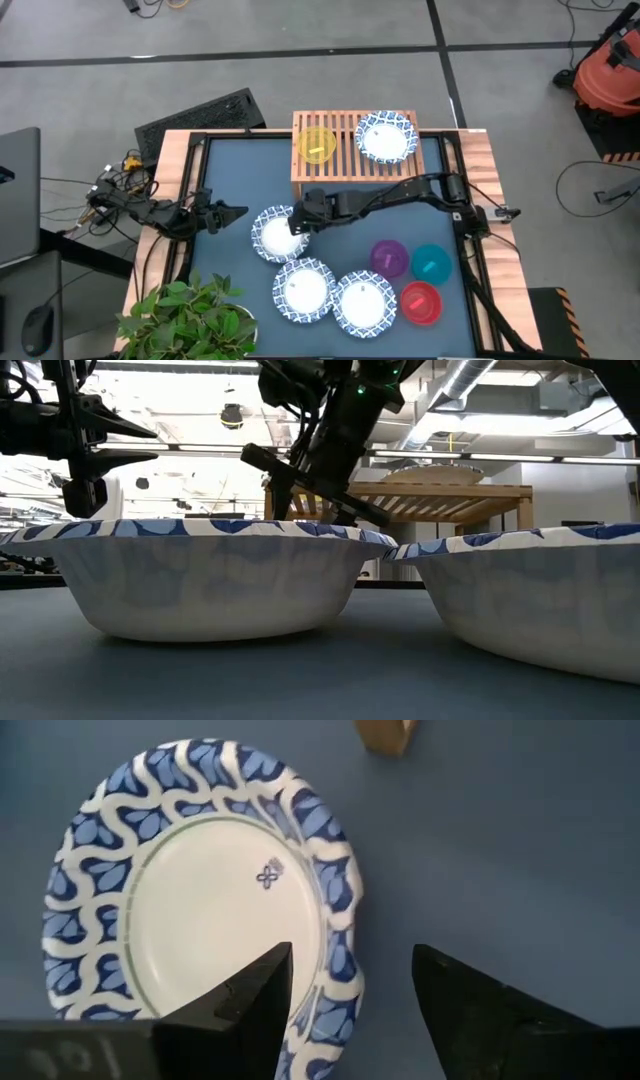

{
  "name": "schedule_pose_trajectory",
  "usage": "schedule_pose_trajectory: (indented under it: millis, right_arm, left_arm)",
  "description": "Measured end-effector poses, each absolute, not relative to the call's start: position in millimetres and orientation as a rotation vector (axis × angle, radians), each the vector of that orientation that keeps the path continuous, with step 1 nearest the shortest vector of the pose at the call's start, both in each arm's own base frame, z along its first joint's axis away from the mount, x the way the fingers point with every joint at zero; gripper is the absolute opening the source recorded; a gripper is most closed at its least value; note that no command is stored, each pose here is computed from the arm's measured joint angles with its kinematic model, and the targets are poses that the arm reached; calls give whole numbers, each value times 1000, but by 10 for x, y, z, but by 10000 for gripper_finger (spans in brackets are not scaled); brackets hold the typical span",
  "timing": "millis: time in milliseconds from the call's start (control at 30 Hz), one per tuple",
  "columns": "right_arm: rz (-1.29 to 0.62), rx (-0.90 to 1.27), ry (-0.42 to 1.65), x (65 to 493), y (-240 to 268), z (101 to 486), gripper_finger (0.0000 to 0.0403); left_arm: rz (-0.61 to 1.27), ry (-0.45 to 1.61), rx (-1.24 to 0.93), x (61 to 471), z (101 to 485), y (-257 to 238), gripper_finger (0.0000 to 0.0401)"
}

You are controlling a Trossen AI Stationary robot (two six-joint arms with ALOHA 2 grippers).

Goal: Place and stack bowls onto a shelf
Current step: Stack the top white bowl on top of the white bowl on the shelf

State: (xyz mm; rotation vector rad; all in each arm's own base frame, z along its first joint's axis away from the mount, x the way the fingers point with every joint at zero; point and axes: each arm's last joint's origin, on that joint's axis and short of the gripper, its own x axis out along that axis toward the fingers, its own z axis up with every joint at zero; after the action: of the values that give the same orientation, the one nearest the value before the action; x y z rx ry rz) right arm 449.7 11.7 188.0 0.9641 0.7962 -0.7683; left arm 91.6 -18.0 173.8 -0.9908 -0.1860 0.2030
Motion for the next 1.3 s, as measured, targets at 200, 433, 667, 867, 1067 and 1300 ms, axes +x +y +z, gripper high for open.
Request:
schedule_pose_trajectory:
  millis: [200, 433, 667, 867, 1067, 1300]
  right_arm:
    - [-757, 955, 784, 4517, 179, 1860, 226]
    - [-712, 989, 832, 4646, 273, 1494, 225]
    - [-719, 980, 867, 4604, 271, 1516, 203]
    - [-725, 992, 842, 4604, 199, 1583, 142]
    - [-716, 1006, 838, 4611, 185, 1597, 60]
    - [-661, 995, 867, 4648, 169, 1691, 20]
  left_arm:
    - [205, -185, -979, 916, 1738, -180, 94]
    - [207, -182, -971, 918, 1735, -180, 94]
    - [209, -179, -980, 922, 1731, -181, 94]
    - [207, -179, -983, 922, 1732, -182, 94]
    - [208, -179, -984, 922, 1732, -182, 94]
    - [208, -179, -985, 922, 1732, -182, 94]
